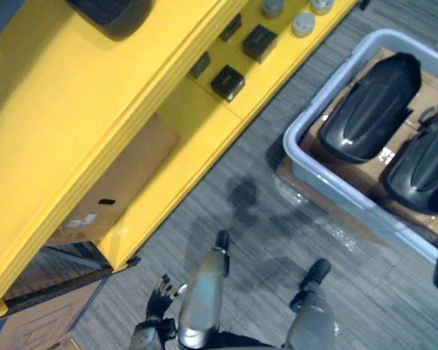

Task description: Walk over and take plastic housings, then place them on the shelf

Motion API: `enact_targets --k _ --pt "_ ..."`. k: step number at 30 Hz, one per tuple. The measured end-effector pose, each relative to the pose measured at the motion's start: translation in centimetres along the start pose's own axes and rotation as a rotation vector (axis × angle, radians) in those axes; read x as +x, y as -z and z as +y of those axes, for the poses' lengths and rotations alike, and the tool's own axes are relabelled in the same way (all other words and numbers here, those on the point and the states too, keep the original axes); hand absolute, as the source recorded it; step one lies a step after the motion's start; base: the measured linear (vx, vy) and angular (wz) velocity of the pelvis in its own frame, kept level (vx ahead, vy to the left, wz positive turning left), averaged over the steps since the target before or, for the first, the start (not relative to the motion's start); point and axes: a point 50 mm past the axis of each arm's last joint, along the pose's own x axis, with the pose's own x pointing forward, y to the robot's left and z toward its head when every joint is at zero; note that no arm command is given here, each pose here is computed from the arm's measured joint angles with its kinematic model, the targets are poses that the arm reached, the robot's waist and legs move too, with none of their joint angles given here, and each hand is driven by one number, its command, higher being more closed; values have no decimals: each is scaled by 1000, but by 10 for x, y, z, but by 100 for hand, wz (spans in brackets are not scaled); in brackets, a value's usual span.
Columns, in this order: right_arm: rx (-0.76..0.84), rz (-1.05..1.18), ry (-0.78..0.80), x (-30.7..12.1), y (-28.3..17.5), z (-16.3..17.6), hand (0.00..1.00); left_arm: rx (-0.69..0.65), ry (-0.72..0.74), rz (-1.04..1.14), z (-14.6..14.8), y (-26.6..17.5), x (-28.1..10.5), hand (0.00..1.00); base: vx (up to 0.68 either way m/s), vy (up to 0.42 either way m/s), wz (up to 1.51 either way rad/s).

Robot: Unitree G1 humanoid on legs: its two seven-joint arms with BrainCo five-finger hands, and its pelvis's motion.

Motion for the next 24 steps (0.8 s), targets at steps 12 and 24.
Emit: enact_targets --k 12,24 --pt "77 -349 3 -70 -1 45 100 361 -329 -203 60 -52 17 0 80 -36 -25" --pt "316 -919 -43 -167 -54 42 100 -102 359 -480 -35 -145 2 0 2 -2 -6"
